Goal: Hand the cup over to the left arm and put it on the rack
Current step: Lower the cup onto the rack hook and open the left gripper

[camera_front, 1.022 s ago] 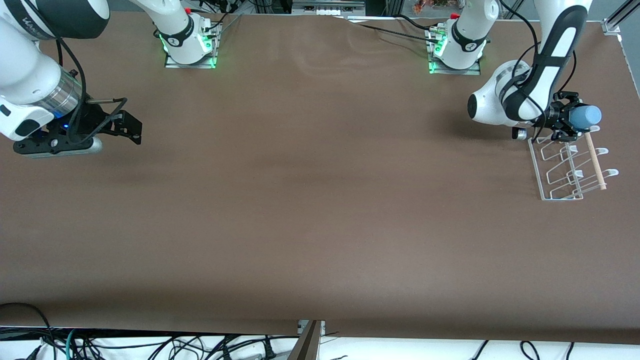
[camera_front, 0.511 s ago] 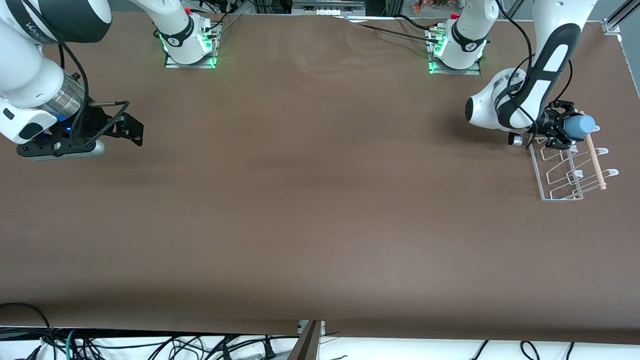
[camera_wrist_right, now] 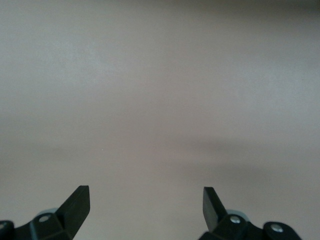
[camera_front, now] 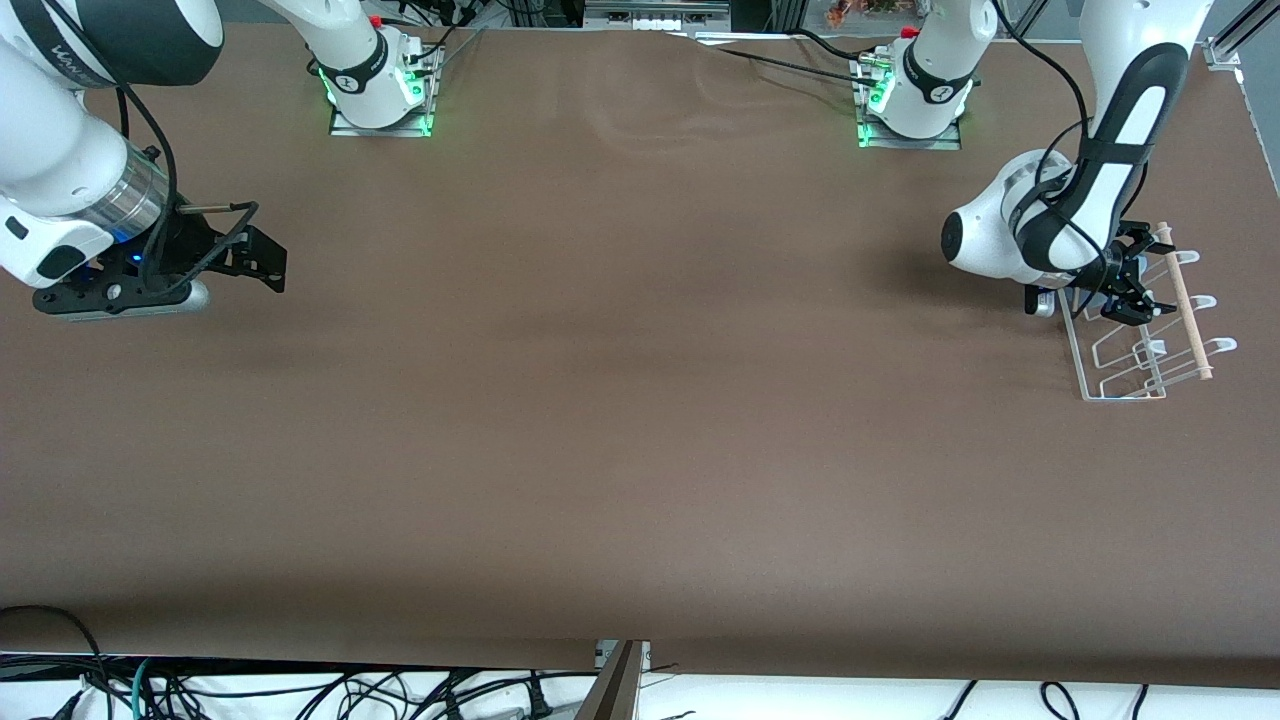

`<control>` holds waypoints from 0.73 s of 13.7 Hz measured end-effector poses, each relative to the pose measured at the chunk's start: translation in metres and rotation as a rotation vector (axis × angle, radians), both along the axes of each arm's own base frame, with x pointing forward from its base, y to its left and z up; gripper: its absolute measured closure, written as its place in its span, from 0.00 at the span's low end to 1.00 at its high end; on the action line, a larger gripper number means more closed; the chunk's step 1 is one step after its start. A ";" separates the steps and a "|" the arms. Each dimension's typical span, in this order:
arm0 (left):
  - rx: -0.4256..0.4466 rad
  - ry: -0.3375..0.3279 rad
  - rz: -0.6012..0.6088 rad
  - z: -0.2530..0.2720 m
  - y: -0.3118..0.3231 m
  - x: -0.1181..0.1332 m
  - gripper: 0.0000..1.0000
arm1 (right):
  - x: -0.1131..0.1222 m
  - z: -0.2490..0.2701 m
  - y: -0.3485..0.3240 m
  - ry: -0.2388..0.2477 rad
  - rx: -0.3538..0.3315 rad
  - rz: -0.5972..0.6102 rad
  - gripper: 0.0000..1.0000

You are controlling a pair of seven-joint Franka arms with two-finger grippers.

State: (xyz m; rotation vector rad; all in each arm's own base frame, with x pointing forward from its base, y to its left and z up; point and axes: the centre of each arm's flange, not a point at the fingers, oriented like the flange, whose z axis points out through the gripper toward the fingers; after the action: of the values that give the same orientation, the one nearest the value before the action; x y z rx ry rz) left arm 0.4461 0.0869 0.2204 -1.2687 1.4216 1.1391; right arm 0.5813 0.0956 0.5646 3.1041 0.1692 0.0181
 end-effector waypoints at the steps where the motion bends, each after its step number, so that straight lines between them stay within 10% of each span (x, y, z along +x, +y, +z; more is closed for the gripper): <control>1: -0.036 -0.036 0.059 0.012 -0.004 0.009 0.00 | 0.000 0.000 0.000 0.000 0.000 0.000 0.00; 10: -0.552 -0.352 0.489 0.199 -0.023 0.119 0.00 | 0.001 0.000 0.000 -0.003 0.000 0.000 0.00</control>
State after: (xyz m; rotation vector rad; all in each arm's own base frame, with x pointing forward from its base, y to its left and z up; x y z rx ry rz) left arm 0.5655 0.0642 0.4192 -2.1790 1.2245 0.7747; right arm 0.5818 0.0956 0.5644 3.1043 0.1691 0.0220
